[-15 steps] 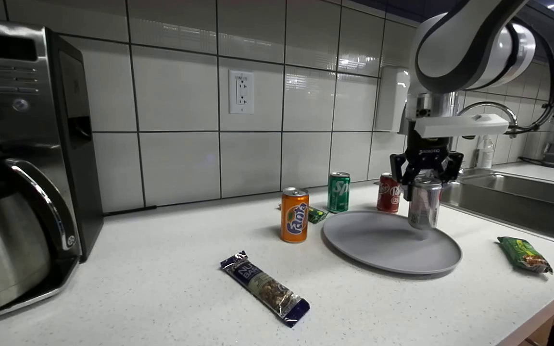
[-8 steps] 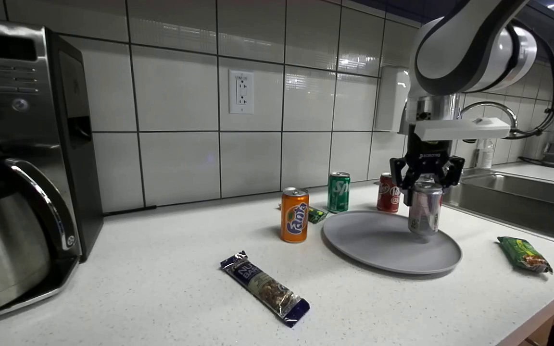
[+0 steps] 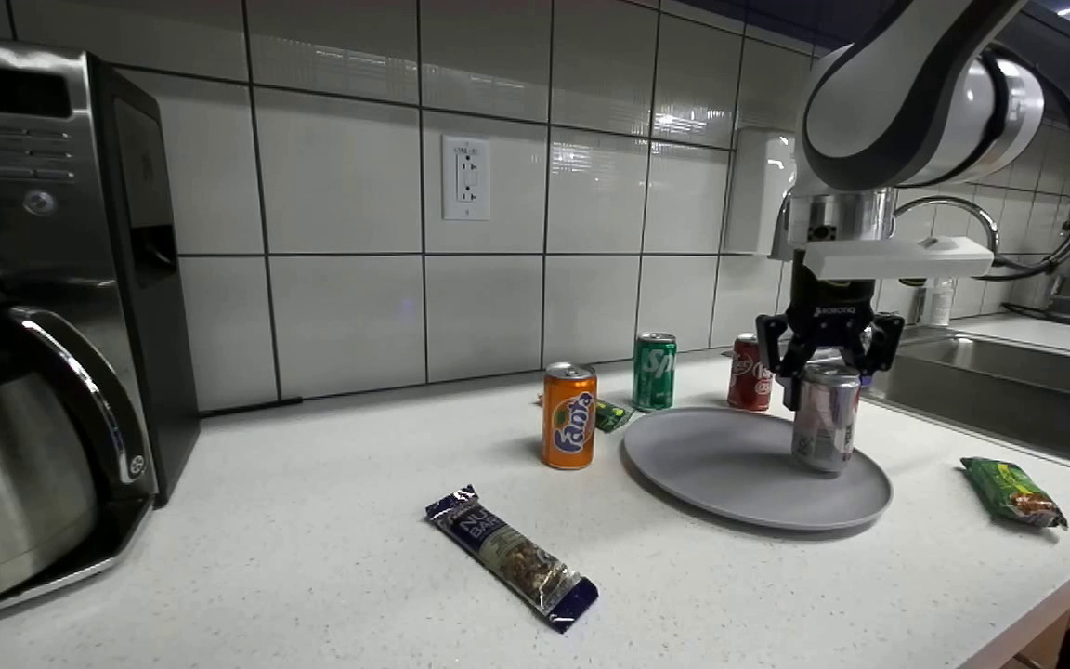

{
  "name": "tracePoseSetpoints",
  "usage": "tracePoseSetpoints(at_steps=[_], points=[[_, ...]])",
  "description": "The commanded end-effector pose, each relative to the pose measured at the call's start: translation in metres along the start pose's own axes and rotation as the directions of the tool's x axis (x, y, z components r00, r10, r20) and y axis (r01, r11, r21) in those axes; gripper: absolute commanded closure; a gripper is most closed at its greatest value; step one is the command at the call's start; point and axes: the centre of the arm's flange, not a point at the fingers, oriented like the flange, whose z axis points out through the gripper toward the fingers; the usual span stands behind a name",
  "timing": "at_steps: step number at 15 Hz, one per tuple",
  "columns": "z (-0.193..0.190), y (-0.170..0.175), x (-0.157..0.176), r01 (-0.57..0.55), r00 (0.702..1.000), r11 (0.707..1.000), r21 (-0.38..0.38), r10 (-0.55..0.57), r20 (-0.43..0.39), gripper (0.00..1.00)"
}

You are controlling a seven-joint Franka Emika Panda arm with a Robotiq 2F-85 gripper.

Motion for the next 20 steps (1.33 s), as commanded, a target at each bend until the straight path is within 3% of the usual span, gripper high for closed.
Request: tracePoseSetpoints(at_steps=[1, 2, 5, 12, 20], points=[[-0.01, 0.004, -0.009, 0.01, 1.0, 1.0, 0.018, -0.01, 0.004, 0.62], [-0.011, 0.004, -0.009, 0.008, 1.0, 1.0, 0.017, -0.008, 0.005, 0.12], [-0.014, 0.006, -0.01, 0.002, 1.0, 1.0, 0.019, -0.002, -0.003, 0.01], [-0.025, 0.016, 0.0, -0.02, 0.999, 1.0, 0.017, 0.02, -0.031, 0.0], [-0.024, 0.033, 0.038, -0.035, 0.997, 0.999, 0.02, 0.036, -0.071, 0.0]])
